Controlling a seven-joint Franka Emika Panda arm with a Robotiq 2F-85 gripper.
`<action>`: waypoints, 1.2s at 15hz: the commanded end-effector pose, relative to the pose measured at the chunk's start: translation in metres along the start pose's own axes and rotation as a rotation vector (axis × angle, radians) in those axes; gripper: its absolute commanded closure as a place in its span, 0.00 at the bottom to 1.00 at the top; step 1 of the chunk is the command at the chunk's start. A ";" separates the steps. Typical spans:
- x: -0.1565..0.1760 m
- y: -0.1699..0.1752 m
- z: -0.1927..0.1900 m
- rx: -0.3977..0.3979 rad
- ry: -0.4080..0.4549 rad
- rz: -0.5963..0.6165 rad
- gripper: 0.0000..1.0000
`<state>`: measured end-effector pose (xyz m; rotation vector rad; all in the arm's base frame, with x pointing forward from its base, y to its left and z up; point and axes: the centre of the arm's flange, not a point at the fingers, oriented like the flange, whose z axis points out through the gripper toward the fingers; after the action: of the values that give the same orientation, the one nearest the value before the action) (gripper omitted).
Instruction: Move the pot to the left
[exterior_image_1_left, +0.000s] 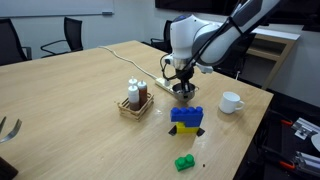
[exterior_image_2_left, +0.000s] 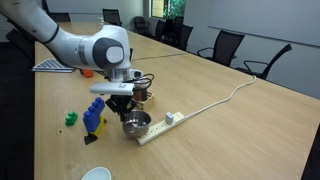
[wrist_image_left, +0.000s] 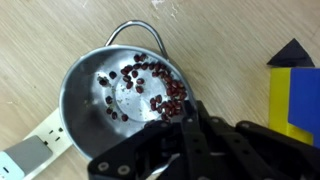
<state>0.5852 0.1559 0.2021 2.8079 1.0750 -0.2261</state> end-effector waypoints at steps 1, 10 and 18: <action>0.025 -0.003 -0.009 0.007 -0.006 -0.138 0.99; 0.050 -0.019 0.007 0.061 0.017 -0.256 0.99; 0.048 -0.004 0.011 0.121 0.024 -0.232 0.68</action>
<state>0.6123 0.1907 0.1790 2.7662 1.4192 -0.2481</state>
